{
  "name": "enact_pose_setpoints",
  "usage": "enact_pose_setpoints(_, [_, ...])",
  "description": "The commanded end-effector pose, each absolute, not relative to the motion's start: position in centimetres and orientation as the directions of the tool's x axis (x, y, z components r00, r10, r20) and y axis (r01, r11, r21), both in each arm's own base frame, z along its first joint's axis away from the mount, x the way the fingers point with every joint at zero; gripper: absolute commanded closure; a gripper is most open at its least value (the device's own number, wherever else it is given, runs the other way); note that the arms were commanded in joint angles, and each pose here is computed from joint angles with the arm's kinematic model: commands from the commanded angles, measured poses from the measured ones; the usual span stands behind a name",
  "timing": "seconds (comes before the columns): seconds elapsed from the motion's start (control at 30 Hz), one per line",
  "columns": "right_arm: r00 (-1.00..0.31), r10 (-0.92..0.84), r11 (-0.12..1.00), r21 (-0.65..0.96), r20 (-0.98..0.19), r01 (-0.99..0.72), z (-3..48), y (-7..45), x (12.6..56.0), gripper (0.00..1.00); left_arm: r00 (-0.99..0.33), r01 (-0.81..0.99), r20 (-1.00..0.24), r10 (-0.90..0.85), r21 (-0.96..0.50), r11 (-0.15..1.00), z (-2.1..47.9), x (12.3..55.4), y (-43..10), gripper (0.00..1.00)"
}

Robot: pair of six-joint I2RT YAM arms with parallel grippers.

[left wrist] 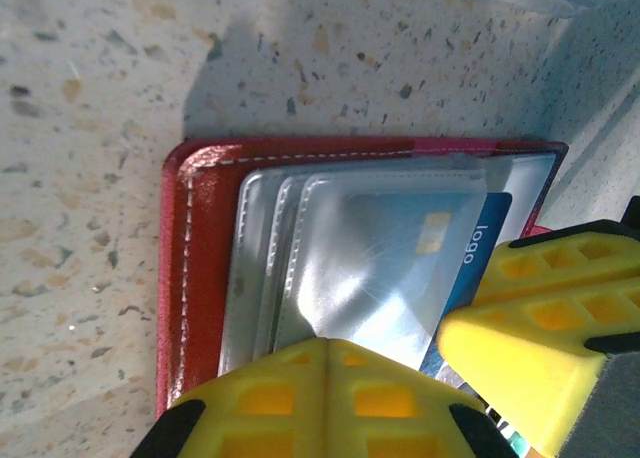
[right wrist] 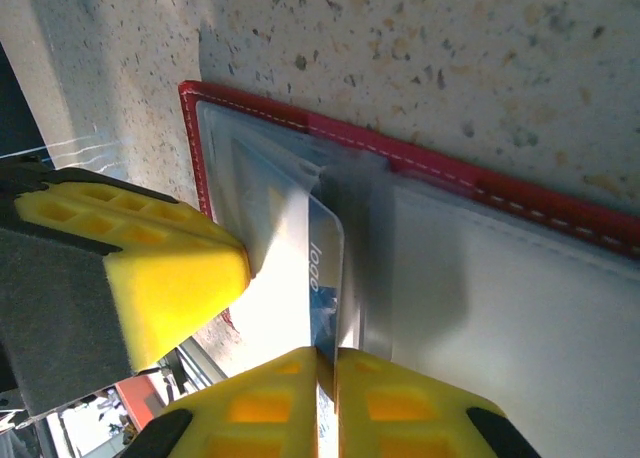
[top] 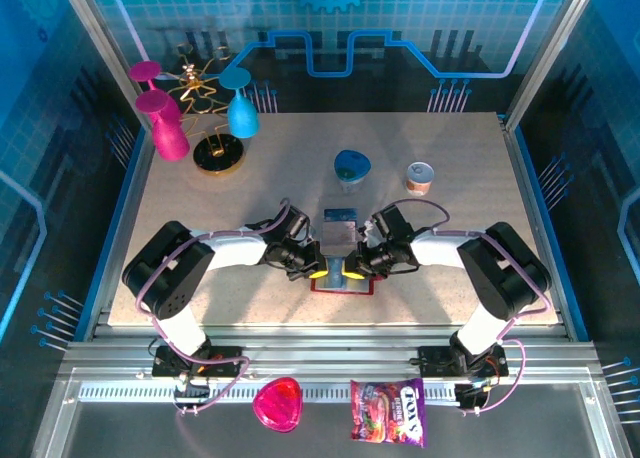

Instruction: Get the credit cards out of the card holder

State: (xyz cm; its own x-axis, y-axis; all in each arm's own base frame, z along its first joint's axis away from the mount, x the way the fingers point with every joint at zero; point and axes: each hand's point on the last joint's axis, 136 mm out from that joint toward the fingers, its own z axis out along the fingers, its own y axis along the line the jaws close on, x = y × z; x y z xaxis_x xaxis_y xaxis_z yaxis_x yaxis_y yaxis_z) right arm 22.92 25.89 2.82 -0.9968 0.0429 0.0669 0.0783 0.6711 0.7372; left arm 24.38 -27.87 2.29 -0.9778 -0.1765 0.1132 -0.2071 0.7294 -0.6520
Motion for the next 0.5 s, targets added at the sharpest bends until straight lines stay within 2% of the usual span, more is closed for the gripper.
enact_pose_setpoints(0.0, [-0.997,0.045,0.665,0.743,0.057,0.072,3.4,25.3,23.0,0.90,-0.971,-0.236,0.168,-0.168,-0.578,0.782,-0.1,22.5,-26.5,0.97])
enact_pose_setpoints(0.47, [-0.998,0.034,0.717,0.694,0.056,0.063,3.4,22.5,22.6,0.90,-0.972,-0.235,0.163,-0.171,-0.578,0.782,0.1,22.5,-26.4,0.97])
